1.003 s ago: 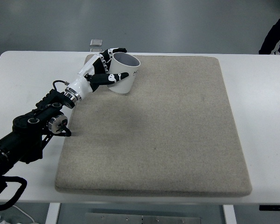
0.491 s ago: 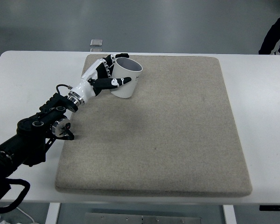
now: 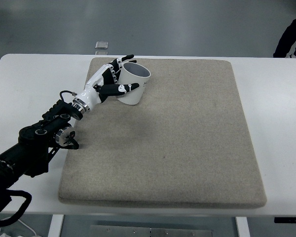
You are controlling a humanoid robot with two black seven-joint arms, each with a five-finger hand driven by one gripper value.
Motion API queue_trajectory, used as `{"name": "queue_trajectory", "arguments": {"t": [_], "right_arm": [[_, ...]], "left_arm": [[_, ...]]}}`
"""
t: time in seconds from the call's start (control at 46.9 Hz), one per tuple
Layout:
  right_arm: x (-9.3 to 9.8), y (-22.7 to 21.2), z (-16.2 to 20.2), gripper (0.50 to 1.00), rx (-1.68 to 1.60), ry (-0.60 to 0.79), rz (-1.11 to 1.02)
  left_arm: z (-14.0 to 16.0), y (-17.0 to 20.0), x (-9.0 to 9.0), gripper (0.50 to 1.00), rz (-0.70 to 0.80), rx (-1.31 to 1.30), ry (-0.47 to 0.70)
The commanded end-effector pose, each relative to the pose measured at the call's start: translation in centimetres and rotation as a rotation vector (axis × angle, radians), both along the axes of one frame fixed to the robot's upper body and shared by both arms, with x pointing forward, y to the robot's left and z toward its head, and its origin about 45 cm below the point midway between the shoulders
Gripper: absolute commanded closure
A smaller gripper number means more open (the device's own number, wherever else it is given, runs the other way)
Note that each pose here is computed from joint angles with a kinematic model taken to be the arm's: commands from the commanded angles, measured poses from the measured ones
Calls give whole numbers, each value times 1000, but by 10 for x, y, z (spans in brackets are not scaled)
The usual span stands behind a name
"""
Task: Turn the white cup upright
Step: 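Open the left hand and release the upright cup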
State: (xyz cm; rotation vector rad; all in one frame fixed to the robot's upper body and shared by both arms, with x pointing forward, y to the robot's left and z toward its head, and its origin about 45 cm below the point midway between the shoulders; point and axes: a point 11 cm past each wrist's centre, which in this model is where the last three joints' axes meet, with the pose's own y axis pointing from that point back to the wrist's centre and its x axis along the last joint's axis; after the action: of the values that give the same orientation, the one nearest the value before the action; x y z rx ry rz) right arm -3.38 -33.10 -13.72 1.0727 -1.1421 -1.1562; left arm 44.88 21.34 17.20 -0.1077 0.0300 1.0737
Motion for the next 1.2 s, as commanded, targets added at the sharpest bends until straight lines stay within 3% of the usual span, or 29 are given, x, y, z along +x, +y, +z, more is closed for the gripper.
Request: {"name": "queue_trajectory", "arguments": {"t": [0.0,0.619,1.003,1.174], "right_arm": [[0,0,0,570,0,0,1],[0,0,0,570,0,0,1],[0,0,0,570,0,0,1],[0,0,0,570,0,0,-1]], "left_arm": [[0,0,0,506,0,-1,0],[6,-1,2,506,0,-25,-11],[34,5,7,506,-22,-42,-74],[60,10,21,506,2,-81,-114]]}}
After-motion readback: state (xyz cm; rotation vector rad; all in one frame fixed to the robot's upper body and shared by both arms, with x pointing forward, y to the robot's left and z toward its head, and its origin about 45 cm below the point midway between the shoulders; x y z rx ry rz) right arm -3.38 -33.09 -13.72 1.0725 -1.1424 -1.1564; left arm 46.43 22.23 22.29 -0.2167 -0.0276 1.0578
